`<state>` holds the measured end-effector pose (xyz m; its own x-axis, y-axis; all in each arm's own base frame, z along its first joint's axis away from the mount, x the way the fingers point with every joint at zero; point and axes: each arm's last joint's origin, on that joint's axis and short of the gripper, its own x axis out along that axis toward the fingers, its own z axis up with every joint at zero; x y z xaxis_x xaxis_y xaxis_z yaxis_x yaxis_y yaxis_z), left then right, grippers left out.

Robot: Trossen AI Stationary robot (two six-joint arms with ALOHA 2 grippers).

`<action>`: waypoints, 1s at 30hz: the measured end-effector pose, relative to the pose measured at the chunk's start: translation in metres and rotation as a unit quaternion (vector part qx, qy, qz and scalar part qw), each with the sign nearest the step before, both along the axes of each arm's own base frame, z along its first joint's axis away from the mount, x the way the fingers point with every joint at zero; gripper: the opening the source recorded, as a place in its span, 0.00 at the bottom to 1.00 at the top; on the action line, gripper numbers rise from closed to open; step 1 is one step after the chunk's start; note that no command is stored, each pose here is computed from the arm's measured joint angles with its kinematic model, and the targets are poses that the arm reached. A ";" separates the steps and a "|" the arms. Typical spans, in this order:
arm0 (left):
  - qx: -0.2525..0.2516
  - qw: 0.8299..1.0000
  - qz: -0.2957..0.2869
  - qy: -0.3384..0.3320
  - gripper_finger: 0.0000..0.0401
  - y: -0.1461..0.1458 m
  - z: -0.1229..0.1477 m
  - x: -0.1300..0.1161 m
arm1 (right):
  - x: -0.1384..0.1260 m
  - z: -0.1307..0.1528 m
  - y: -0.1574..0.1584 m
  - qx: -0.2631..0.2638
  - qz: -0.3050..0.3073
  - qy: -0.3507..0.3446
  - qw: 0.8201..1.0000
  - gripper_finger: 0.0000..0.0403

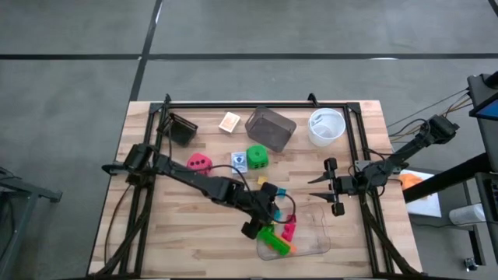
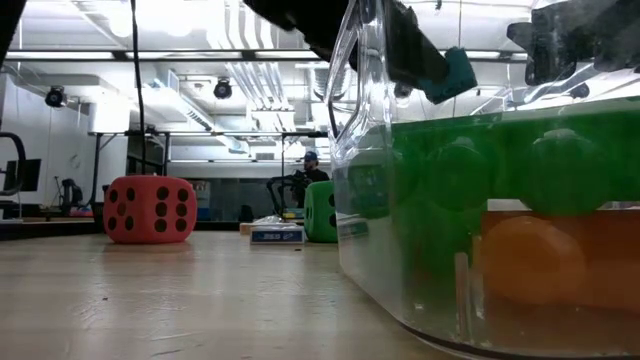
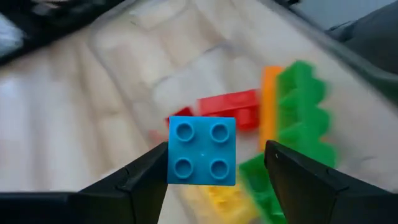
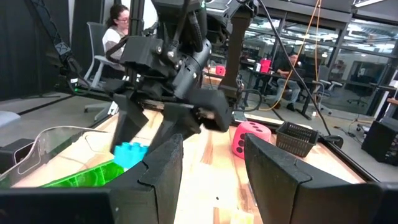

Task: Pick & Place Toys
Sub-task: Put the blue game piece into the bottom transparent bin, then put the yellow game piece into the bottom transparent bin

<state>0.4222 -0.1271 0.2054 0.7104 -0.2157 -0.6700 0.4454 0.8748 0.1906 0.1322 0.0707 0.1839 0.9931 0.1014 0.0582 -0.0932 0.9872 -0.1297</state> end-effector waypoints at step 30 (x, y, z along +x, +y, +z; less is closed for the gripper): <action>0.278 0.957 -0.021 -0.081 0.51 -0.040 0.003 -0.012 | 0.000 -0.001 0.000 -0.002 0.000 0.006 1.000 0.41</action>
